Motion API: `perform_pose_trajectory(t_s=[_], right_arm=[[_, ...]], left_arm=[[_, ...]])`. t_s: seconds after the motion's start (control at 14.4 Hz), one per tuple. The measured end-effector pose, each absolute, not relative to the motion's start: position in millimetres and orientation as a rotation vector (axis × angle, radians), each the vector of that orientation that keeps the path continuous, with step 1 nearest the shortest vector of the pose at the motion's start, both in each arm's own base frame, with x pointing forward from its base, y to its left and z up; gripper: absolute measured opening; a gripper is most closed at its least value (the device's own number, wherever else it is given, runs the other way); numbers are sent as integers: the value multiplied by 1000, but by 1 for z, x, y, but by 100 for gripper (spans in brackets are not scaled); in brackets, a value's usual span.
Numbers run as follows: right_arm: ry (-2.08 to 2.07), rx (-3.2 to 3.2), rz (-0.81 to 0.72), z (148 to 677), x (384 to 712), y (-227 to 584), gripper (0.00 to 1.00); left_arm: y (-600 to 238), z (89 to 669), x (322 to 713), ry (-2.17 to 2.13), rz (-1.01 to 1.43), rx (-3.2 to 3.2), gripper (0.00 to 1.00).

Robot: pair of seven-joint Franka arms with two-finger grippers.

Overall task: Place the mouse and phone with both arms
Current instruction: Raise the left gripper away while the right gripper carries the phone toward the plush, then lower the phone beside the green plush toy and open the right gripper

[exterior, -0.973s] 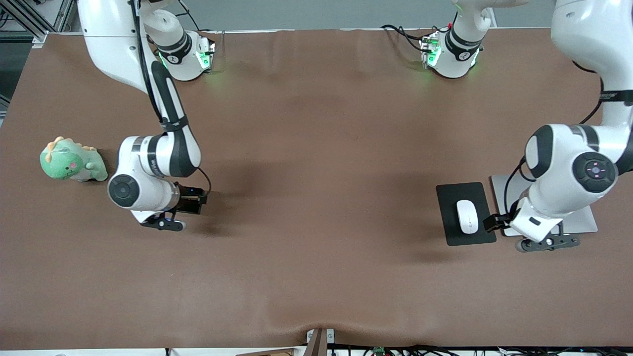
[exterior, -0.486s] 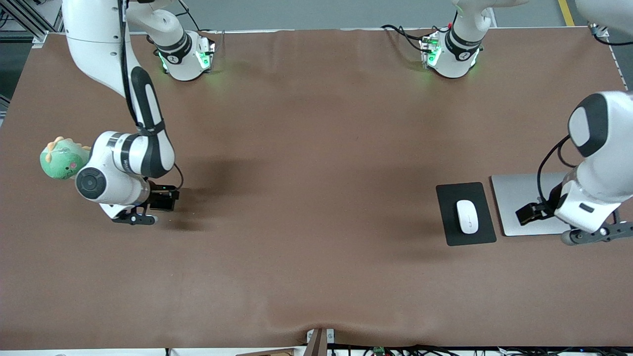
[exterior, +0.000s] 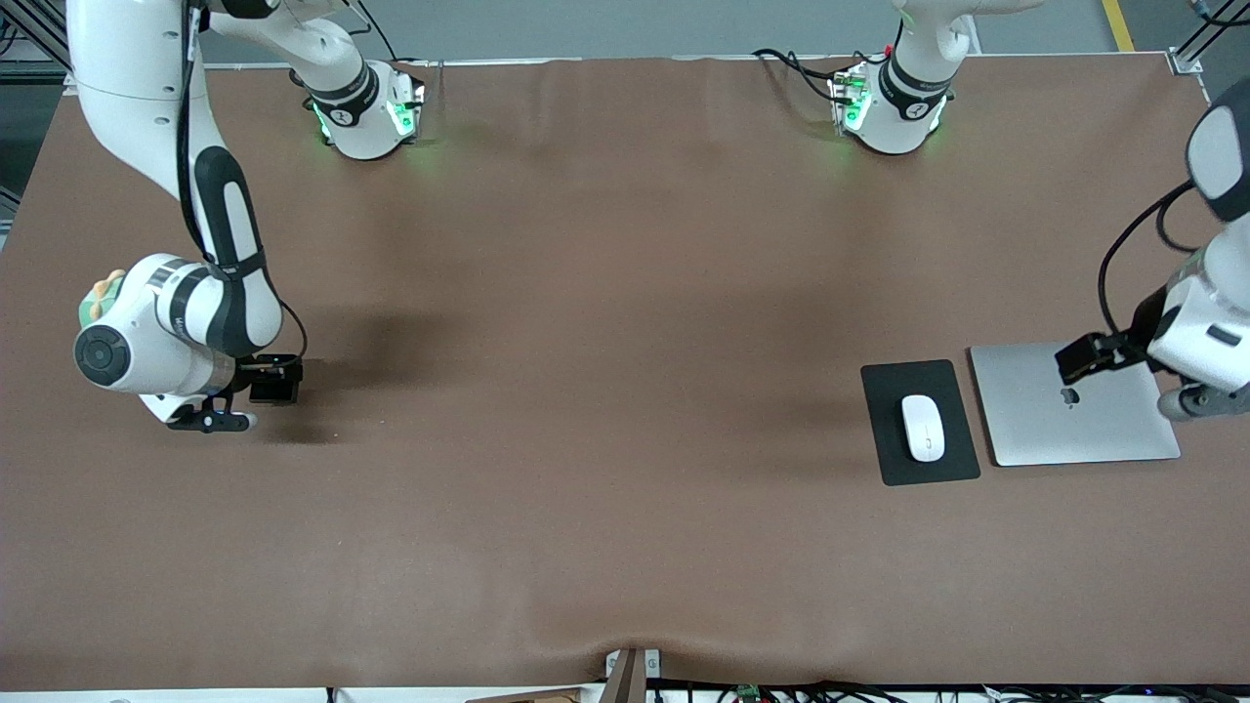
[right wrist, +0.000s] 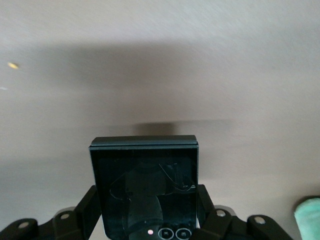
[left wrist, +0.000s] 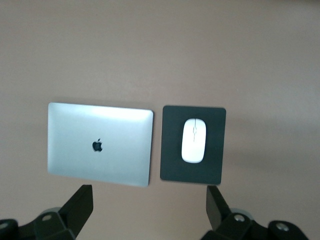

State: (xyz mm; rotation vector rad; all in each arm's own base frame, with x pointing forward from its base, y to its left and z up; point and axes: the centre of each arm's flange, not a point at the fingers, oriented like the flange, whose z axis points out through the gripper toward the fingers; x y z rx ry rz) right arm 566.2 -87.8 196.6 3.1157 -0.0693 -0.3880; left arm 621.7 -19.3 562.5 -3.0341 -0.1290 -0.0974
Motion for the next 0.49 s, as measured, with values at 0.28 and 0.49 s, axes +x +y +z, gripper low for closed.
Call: perform_pose_trajectory(t_s=[0.28, 0.49], right_arm=[[-118, 3119, -444, 182, 541, -101, 79], [-123, 3119, -430, 177, 532, -100, 79]], left_arm=[[-23, 607, 588, -82, -69, -3076, 100], [-23, 621, 569, -36, -48, -3074, 100]])
